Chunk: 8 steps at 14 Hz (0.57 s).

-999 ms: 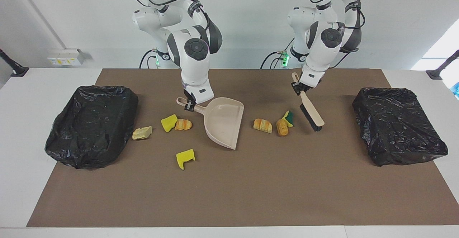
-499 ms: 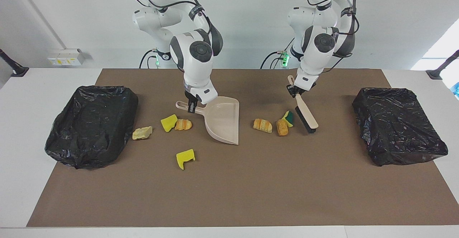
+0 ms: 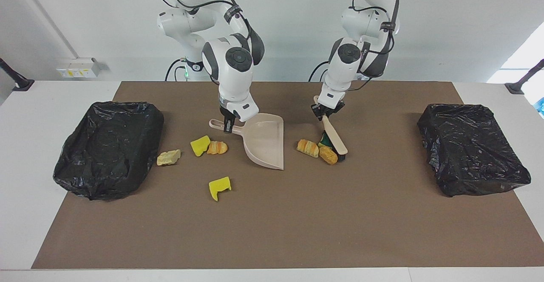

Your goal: Sweep and dump trash in bin

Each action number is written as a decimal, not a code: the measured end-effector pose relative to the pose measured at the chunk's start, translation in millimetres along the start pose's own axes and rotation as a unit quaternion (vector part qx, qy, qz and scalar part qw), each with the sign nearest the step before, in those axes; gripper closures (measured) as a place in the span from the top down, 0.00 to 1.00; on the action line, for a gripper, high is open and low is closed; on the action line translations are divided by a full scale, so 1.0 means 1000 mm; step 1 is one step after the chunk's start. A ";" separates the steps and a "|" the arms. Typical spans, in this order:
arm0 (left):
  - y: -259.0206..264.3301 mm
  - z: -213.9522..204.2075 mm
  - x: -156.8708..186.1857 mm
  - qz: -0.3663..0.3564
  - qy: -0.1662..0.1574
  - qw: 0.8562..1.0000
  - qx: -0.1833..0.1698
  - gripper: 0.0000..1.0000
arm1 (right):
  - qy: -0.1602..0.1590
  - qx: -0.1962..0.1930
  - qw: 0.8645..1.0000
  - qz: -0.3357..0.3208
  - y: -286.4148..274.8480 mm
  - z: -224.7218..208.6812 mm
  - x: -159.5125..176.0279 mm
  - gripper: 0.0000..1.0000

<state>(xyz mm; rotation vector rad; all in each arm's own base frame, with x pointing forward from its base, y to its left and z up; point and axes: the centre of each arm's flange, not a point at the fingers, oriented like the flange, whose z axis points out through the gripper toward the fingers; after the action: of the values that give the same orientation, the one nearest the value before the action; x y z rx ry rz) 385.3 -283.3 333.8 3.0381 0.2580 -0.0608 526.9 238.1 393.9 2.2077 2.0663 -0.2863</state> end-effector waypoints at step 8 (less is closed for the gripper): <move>0.074 -0.015 -0.042 0.101 0.031 0.994 -0.038 0.26 | 0.005 -0.010 1.000 -0.013 -0.006 -0.001 0.014 0.31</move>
<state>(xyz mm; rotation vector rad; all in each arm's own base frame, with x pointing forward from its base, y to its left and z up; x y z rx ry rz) 357.2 -361.2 356.9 2.9748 -0.0442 0.0567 521.3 252.7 392.0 2.1762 2.0954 -0.2560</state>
